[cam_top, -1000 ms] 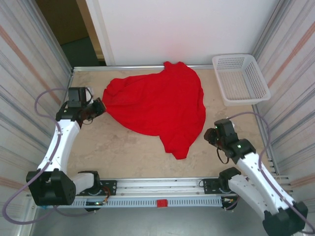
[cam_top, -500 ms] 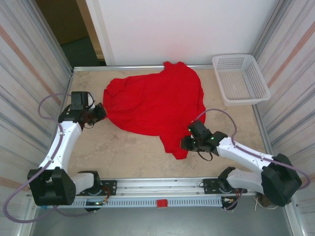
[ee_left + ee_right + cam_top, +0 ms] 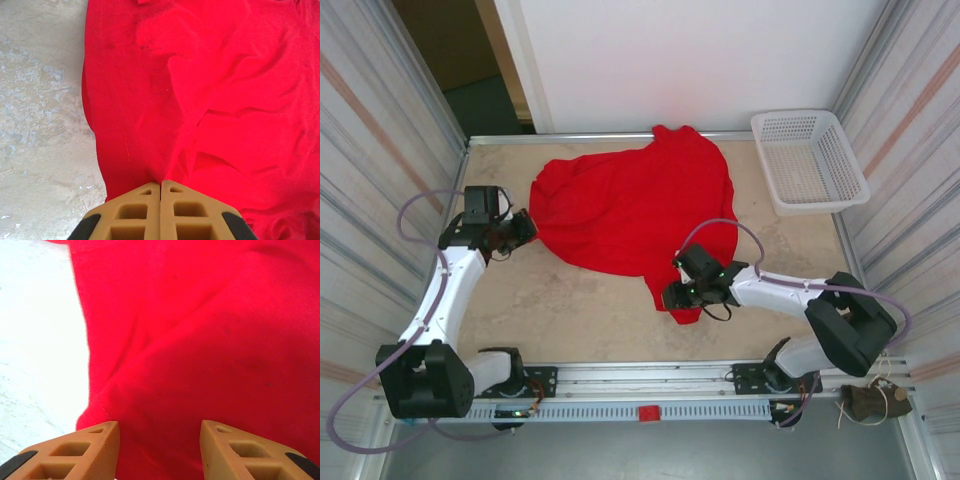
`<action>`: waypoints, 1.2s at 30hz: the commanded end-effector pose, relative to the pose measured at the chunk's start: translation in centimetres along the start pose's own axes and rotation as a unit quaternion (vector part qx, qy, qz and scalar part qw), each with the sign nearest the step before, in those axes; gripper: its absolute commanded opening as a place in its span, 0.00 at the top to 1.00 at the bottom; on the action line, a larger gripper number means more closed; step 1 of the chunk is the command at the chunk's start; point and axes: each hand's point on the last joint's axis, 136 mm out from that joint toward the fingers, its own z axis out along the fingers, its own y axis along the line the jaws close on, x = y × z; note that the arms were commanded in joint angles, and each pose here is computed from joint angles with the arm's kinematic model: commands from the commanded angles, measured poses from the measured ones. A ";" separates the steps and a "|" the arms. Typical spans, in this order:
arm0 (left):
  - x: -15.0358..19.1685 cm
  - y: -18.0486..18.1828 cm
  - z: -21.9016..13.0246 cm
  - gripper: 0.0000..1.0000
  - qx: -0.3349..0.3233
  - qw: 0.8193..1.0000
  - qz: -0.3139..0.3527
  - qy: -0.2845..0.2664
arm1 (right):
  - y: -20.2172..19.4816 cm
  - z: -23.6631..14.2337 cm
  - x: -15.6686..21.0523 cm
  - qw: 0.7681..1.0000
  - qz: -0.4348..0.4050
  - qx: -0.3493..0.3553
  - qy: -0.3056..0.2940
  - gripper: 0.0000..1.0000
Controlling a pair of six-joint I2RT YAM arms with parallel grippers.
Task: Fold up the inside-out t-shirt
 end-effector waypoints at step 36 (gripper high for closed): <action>-1.6 -0.7 -1.4 1.00 0.013 0.999 0.006 -0.031 | -2.4 -1.5 2.8 0.999 -0.021 0.030 0.013 1.00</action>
